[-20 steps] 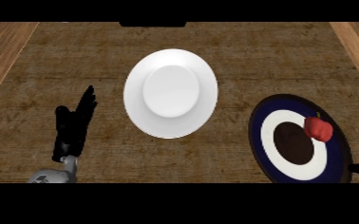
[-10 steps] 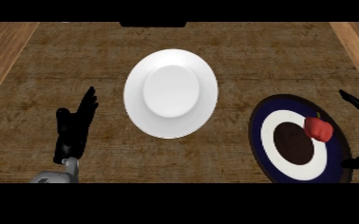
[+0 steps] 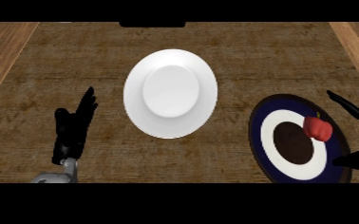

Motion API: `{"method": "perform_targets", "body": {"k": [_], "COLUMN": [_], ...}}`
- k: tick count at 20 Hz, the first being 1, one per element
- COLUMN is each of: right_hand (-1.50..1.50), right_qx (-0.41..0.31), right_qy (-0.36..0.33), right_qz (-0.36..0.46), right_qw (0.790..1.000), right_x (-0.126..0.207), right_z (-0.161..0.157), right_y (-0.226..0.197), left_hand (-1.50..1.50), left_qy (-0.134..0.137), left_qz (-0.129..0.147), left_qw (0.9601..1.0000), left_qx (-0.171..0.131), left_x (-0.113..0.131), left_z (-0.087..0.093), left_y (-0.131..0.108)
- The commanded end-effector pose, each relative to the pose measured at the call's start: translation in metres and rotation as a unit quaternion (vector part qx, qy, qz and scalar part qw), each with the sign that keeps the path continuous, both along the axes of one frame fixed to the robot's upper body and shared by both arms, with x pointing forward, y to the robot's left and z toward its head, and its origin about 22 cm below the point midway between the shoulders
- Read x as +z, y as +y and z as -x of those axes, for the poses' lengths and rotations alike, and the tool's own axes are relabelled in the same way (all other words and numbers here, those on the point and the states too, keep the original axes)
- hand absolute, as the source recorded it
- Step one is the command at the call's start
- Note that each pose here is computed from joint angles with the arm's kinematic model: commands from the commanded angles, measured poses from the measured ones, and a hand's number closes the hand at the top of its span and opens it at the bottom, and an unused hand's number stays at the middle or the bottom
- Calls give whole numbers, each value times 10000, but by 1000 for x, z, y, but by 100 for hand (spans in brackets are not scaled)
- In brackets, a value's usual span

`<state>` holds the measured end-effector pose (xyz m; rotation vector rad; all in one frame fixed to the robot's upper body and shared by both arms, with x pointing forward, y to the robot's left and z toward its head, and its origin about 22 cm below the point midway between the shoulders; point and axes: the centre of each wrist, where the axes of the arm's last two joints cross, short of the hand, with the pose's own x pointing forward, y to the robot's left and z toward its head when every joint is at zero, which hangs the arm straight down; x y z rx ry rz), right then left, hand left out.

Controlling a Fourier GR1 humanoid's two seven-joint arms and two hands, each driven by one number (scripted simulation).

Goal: Pick the bell pepper from the plate and place it in the plate

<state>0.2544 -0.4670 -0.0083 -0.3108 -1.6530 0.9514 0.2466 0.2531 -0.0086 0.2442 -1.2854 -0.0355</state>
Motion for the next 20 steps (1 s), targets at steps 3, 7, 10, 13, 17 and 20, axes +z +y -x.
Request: {"method": "perform_targets", "body": {"k": [3, 7, 10, 13, 17, 20], "right_hand": [-150, -150, -150, -150, 150, 150], "right_qx": [152, 162, 81, 124, 362, 123], "right_qy": [57, 89, 74, 204, -174, -446], "right_qz": [-62, -41, -116, 4, 196, 164], "right_qw": [9998, 9998, 9999, 9997, 9990, 9988], "right_x": [-12, 1, -14, -29, -25, -25], "right_z": [3, -3, -32, -10, -13, -32], "right_y": [11, 7, 36, 32, 32, 36], "left_hand": [0, 0, 0, 0, 0, 0], "left_qy": [94, 38, 23, -16, -49, 49], "left_qz": [29, 22, -68, -28, 16, -12], "left_qw": [10000, 10000, 10000, 10000, 10000, 10000], "left_qx": [-5, 21, -65, 37, 58, 60], "left_x": [-5, 11, 4, -10, 13, 3], "left_z": [-7, -10, -10, -5, -6, 1], "left_y": [8, 6, -12, 3, -9, -7]}}
